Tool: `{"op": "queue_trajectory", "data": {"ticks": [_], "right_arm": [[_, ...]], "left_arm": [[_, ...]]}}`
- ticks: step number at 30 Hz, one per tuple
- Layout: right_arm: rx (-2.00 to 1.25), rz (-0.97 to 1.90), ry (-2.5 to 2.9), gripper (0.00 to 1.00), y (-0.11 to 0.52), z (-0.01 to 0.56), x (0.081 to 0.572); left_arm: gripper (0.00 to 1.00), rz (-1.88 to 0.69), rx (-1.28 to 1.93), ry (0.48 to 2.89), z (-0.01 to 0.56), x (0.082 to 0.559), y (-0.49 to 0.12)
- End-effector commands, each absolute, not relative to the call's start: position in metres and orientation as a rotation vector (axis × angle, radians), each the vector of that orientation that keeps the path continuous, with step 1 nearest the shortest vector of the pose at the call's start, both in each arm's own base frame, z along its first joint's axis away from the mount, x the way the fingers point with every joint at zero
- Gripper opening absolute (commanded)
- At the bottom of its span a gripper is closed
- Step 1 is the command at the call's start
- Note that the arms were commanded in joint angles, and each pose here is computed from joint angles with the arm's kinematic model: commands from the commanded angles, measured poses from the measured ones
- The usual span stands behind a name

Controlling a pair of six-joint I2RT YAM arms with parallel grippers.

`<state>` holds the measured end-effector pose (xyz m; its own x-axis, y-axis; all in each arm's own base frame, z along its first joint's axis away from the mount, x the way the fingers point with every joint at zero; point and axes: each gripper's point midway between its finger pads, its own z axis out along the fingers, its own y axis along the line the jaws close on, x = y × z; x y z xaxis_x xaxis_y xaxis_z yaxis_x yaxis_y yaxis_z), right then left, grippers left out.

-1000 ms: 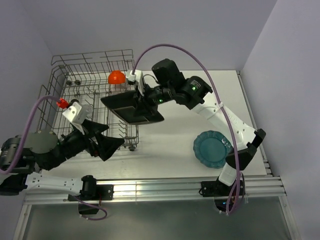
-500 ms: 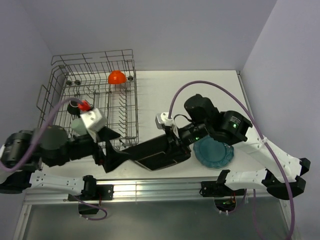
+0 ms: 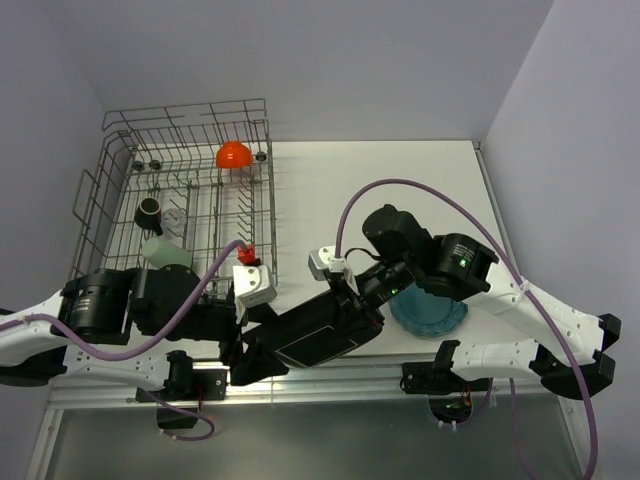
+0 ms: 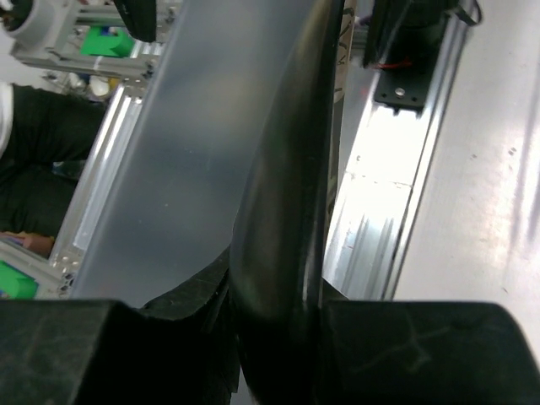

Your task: Load the mixed dishes into the dish rack

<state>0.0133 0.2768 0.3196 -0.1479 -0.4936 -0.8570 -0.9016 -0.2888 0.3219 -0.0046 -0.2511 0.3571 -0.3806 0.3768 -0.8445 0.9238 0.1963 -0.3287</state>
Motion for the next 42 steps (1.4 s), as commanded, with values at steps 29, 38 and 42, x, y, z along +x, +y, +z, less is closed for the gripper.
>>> {"op": "queue_trajectory", "data": {"ticks": [29,38,42], "right_arm": [[-1.681,1.651,1.101,0.0,0.267,0.409,-0.046],[-1.567,1.611,1.119,0.17,0.278,0.423,-0.032],[-1.457,1.581,1.145,0.5,0.29,0.428,-0.017]], "left_arm": [[0.0,-1.306,1.093,1.749,0.366,-0.007,-0.267],[0.0,-1.441,0.887,1.591,0.408,0.001,-0.234],[0.0,-1.481,0.844,1.551,0.416,0.002,-0.218]]}}
